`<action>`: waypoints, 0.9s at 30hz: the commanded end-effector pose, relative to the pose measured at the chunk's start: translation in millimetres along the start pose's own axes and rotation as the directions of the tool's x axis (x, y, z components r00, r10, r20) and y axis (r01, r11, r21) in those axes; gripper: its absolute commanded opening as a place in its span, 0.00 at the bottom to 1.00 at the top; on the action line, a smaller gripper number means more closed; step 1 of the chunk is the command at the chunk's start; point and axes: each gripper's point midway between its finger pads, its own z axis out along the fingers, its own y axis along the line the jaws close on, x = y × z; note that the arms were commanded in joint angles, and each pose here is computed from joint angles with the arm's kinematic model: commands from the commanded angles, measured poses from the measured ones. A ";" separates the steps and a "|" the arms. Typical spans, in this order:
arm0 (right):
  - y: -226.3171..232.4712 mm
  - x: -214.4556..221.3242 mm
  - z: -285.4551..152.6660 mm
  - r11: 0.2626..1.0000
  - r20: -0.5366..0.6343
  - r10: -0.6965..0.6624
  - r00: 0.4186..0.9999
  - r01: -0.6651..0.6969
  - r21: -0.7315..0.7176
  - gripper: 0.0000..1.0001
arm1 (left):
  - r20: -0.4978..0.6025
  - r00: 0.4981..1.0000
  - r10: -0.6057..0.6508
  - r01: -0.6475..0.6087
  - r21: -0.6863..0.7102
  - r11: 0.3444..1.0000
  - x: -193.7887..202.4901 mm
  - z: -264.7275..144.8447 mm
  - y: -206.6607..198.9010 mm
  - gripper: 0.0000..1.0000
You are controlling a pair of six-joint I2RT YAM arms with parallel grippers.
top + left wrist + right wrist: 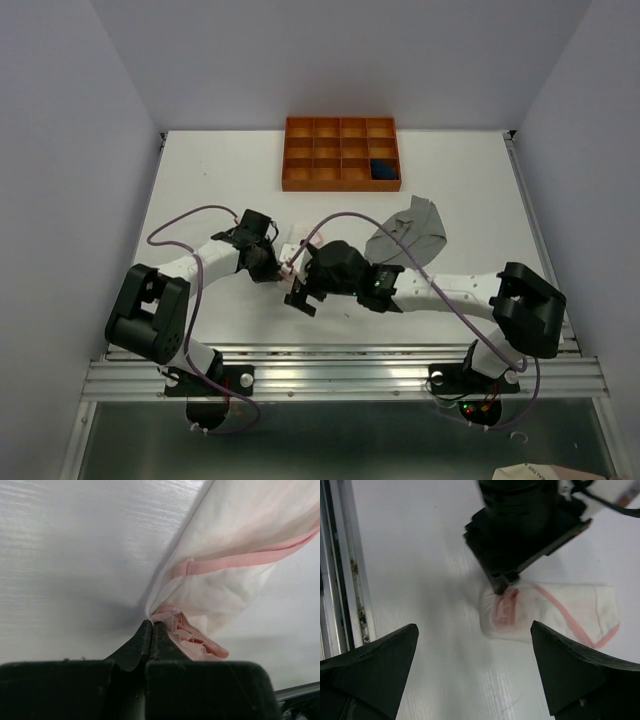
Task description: Roll the underwear
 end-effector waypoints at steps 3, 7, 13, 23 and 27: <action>33.9 32.2 9.4 0.979 -0.126 -0.203 0.971 0.201 -0.024 1.00 | -0.102 0.994 0.031 -0.035 -0.041 0.999 16.8 -0.7 10.5 0.00; 53.4 38.3 22.8 0.972 -0.142 -0.215 0.966 0.199 -0.122 1.00 | -0.124 0.992 0.039 -0.046 -0.054 0.997 22.3 0.6 15.0 0.00; 55.4 61.9 34.7 0.964 -0.190 -0.257 0.948 0.236 -0.126 1.00 | -0.147 0.987 0.061 -0.072 -0.069 0.995 24.3 3.4 18.6 0.00; 55.3 71.0 40.7 0.941 -0.183 -0.331 0.926 0.311 -0.129 1.00 | -0.164 0.984 0.069 -0.082 -0.074 0.994 25.9 5.3 20.3 0.00; 66.0 60.6 43.0 0.938 -0.114 -0.323 0.940 0.302 -0.168 1.00 | -0.178 0.982 0.067 -0.083 -0.082 0.993 29.5 9.2 22.9 0.00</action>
